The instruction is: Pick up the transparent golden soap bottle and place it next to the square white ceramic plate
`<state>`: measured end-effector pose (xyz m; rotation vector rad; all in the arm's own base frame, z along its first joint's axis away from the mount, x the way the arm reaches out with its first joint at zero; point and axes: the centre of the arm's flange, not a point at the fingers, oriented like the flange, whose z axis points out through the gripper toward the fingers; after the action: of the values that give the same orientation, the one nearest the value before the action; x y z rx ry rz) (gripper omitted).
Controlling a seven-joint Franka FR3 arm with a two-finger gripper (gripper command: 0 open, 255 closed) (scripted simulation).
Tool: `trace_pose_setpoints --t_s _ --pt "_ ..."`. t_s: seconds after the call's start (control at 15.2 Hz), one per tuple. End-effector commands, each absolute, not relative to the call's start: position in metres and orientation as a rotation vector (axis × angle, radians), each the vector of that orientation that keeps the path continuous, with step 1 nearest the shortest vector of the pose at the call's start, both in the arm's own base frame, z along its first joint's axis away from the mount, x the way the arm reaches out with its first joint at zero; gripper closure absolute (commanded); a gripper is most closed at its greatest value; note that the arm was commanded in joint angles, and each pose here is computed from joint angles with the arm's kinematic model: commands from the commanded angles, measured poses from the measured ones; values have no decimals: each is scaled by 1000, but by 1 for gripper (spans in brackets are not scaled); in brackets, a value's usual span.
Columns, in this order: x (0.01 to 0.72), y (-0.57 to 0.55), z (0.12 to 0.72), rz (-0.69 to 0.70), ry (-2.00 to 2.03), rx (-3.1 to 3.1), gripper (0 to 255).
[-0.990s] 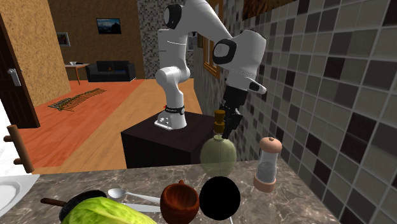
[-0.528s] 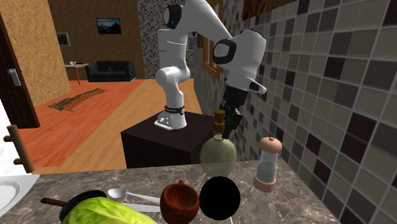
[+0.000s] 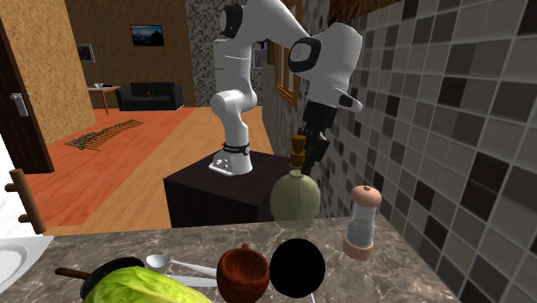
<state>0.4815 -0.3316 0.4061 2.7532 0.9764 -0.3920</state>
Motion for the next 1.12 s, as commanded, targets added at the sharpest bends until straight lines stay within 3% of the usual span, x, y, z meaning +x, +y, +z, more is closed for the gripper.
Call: trace_pose_setpoints --t_s 0.0,1.06 --pt "481 -332 417 -392 976 2753 255" --pt "481 -332 502 -392 976 2753 255"
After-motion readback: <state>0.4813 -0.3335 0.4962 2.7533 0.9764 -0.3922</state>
